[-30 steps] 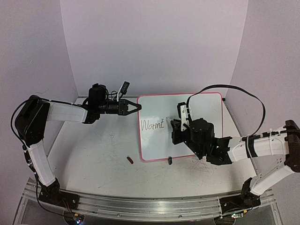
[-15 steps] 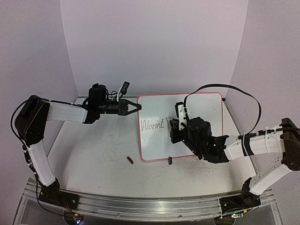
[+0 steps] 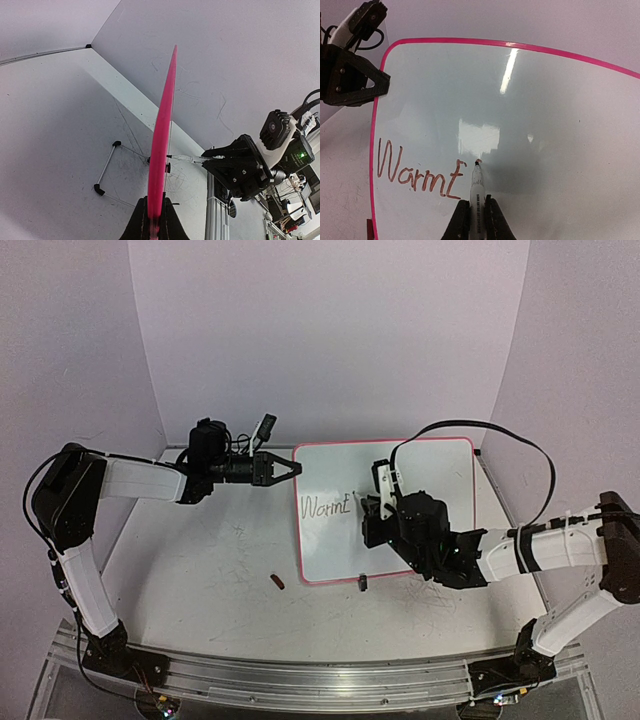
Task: Write a sentence on the whiteboard
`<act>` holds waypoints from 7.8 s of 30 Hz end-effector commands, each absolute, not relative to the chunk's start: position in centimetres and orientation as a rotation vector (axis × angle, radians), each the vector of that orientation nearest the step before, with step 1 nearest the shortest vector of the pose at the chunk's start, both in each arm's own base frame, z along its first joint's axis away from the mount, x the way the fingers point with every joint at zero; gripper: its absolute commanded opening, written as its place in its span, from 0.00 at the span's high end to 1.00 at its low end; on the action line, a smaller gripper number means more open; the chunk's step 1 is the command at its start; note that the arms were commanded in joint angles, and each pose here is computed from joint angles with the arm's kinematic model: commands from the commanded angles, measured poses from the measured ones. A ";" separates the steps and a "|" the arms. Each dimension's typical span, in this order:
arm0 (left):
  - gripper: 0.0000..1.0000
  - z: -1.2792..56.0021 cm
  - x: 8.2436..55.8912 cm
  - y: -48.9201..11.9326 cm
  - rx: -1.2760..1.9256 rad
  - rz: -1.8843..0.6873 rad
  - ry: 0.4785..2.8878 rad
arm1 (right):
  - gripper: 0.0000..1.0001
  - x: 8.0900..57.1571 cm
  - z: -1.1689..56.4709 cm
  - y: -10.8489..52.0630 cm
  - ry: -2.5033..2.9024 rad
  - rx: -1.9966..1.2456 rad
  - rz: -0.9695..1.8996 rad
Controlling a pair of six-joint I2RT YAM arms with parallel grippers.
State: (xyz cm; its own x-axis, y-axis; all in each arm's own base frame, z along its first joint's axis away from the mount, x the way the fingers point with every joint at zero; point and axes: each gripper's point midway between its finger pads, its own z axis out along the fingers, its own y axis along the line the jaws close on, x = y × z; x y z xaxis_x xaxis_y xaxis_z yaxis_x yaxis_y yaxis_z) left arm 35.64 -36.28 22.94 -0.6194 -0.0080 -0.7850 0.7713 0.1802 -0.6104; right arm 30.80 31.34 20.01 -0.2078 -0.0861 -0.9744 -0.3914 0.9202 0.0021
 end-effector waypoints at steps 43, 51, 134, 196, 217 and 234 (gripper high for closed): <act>1.00 23.5 34.0 -37.4 0.748 -1.537 1.810 | 1.00 28.7 17.3 31.0 1.875 -0.330 0.303; 1.00 23.6 34.0 -37.3 0.748 -1.537 1.807 | 1.00 29.5 18.4 31.3 1.838 -0.309 0.282; 1.00 23.4 34.0 -37.4 0.750 -1.539 1.811 | 1.00 28.7 15.5 29.3 1.931 -0.261 0.278; 1.00 23.0 34.1 -37.5 0.749 -1.539 1.819 | 1.00 28.8 19.8 30.2 1.855 -0.244 0.360; 1.00 22.6 34.5 -37.4 0.705 -1.518 1.845 | 1.00 26.8 28.2 27.4 1.554 -0.359 0.432; 1.00 21.8 34.3 -36.8 0.689 -1.464 1.877 | 1.00 27.5 22.5 29.5 1.699 -0.458 0.388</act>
State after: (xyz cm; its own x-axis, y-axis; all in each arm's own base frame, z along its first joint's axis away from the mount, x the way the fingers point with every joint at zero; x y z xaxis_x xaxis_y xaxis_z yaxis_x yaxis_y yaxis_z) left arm 35.41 -36.30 22.88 -0.6160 -0.0127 -0.7876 0.7701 0.2009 -0.6055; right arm 27.21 29.00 21.04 -0.1613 -0.1258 -0.9789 -0.5051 0.8626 -0.0277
